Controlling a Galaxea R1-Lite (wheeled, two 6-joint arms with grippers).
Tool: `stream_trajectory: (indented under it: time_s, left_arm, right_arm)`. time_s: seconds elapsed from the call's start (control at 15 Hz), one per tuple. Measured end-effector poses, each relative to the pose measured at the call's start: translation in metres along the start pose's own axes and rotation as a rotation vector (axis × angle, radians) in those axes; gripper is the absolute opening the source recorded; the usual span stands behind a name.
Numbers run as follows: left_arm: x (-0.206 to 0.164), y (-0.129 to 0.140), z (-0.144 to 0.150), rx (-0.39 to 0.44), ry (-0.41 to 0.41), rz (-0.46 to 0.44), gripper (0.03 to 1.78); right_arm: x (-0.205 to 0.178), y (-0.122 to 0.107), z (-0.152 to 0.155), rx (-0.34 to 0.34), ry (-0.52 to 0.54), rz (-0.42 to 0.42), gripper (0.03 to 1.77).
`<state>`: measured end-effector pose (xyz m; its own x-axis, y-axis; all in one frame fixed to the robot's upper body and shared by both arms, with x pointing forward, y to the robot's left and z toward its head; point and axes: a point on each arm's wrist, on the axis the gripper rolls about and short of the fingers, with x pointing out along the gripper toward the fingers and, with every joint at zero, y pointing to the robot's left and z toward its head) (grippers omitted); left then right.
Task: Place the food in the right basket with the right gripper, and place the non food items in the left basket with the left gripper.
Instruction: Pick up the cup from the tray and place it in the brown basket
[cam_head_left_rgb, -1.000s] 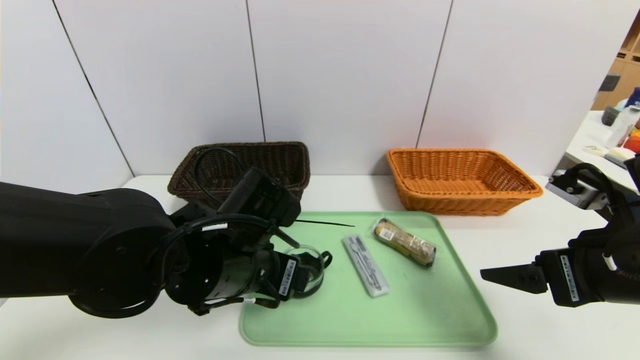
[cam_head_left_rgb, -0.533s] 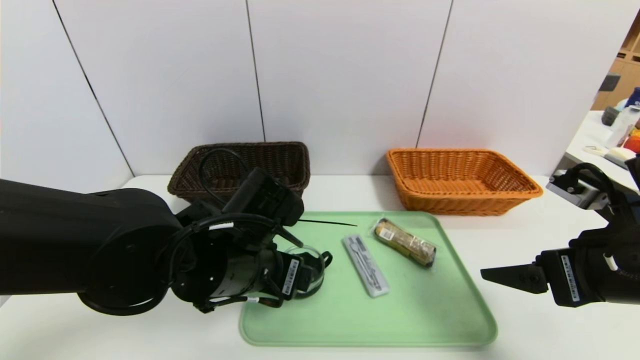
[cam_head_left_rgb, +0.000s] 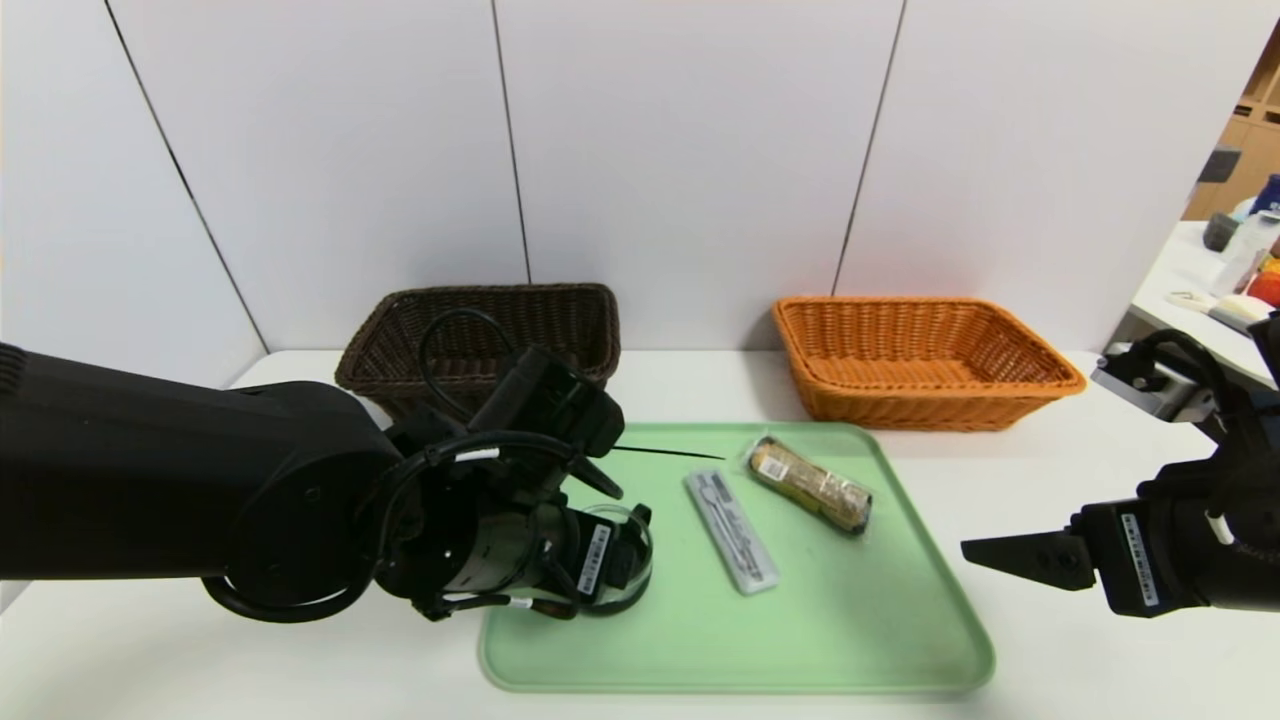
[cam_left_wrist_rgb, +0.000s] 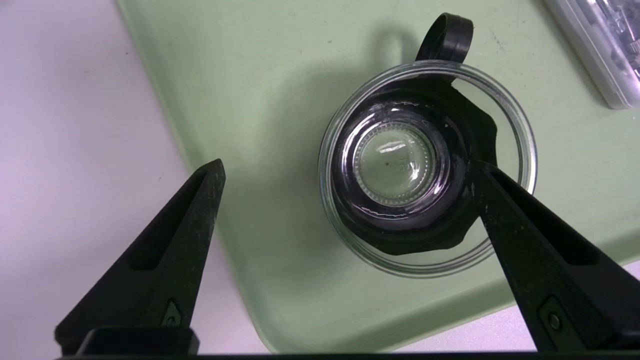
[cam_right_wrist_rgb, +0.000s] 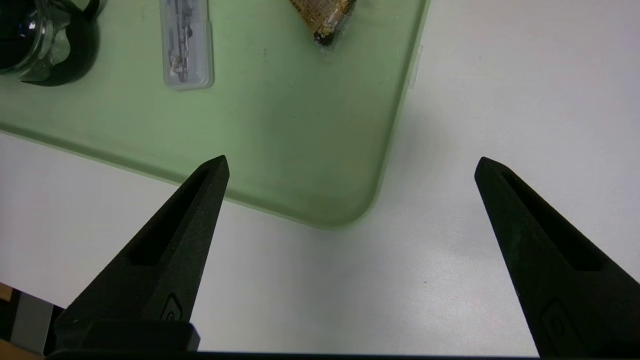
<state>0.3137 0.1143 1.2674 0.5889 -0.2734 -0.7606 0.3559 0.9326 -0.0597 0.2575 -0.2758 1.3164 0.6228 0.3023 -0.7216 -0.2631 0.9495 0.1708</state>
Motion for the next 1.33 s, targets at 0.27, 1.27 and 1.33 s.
stream_trajectory:
  time_s: [0.27, 1.27, 1.33]
  left_arm:
    - [0.0008, 0.0004, -0.0005, 0.007, 0.003, 0.003, 1.69]
    - [0.0062, 0.0027, -0.0027, 0.018, 0.018, 0.015, 0.53]
    - [0.0061, 0.0027, -0.0022, 0.015, 0.014, 0.014, 0.08]
  right_arm:
    - [0.0002, -0.0001, -0.0003, 0.000, 0.001, -0.001, 1.70]
    - [-0.0004, -0.0003, -0.0020, 0.000, 0.002, -0.001, 1.70]
    - [-0.0004, -0.0003, -0.0019, 0.001, 0.002, -0.001, 1.70]
